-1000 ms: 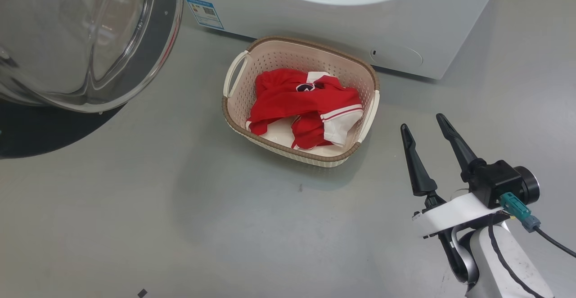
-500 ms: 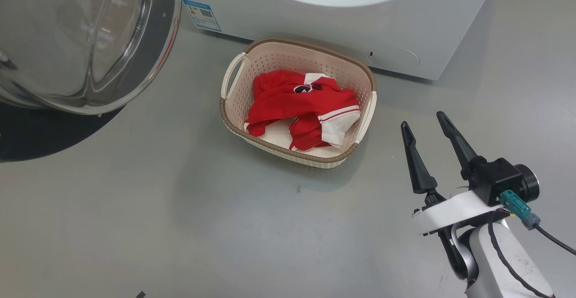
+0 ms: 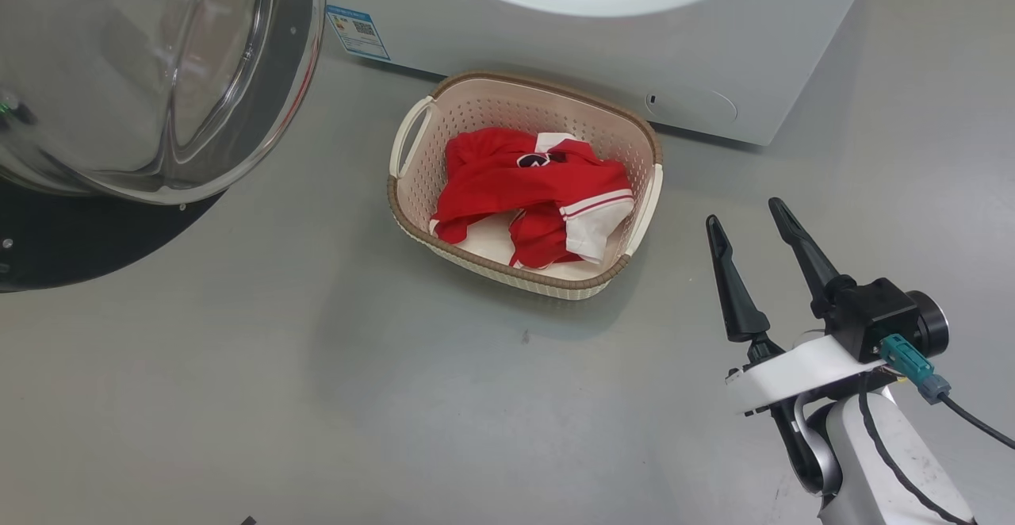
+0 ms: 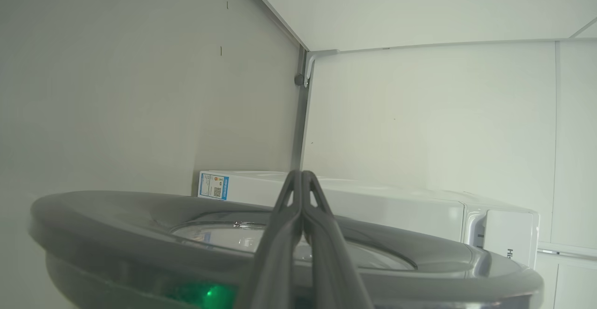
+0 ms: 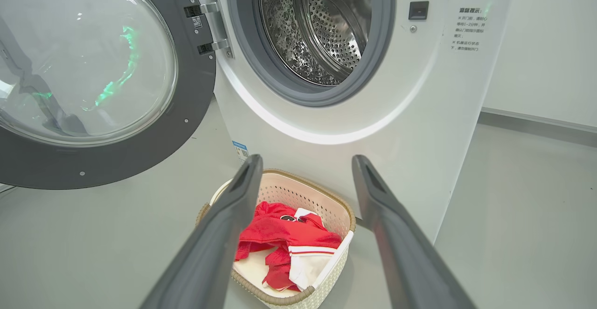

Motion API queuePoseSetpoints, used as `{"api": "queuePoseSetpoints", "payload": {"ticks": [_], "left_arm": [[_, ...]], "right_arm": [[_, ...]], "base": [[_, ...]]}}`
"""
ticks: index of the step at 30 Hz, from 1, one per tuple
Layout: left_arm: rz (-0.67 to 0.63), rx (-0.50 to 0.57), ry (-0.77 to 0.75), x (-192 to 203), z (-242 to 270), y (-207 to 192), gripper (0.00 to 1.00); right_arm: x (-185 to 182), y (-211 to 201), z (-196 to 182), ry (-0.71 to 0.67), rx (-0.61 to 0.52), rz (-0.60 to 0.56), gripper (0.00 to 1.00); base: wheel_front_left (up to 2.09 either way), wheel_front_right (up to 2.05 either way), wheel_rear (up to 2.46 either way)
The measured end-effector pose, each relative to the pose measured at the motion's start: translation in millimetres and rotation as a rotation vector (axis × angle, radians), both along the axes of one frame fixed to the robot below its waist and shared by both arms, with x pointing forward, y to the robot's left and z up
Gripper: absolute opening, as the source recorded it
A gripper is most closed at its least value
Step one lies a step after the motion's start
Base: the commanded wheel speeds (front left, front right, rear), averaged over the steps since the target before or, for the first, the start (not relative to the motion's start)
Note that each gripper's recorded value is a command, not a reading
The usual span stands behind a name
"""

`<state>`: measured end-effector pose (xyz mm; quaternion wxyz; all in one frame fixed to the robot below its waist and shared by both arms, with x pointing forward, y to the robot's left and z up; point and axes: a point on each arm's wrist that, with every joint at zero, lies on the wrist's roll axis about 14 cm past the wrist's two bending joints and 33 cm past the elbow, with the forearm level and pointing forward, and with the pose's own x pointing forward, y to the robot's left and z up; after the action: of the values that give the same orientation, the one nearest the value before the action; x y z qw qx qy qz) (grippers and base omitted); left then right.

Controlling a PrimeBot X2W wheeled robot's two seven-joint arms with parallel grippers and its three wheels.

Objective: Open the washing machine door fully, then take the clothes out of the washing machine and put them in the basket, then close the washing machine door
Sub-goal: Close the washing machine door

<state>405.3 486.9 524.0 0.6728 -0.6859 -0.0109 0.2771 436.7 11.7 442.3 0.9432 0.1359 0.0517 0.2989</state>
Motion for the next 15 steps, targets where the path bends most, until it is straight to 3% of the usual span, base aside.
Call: {"api": "queuePoseSetpoints", "payload": {"ticks": [15], "left_arm": [[-0.112, -0.056, -0.009, 6, -4, -22, 0.00]], "right_arm": [[-2, 1, 2, -0.001, 0.002, -0.001, 1.00]], "base": [[0.00, 0.00, 0.00]]}}
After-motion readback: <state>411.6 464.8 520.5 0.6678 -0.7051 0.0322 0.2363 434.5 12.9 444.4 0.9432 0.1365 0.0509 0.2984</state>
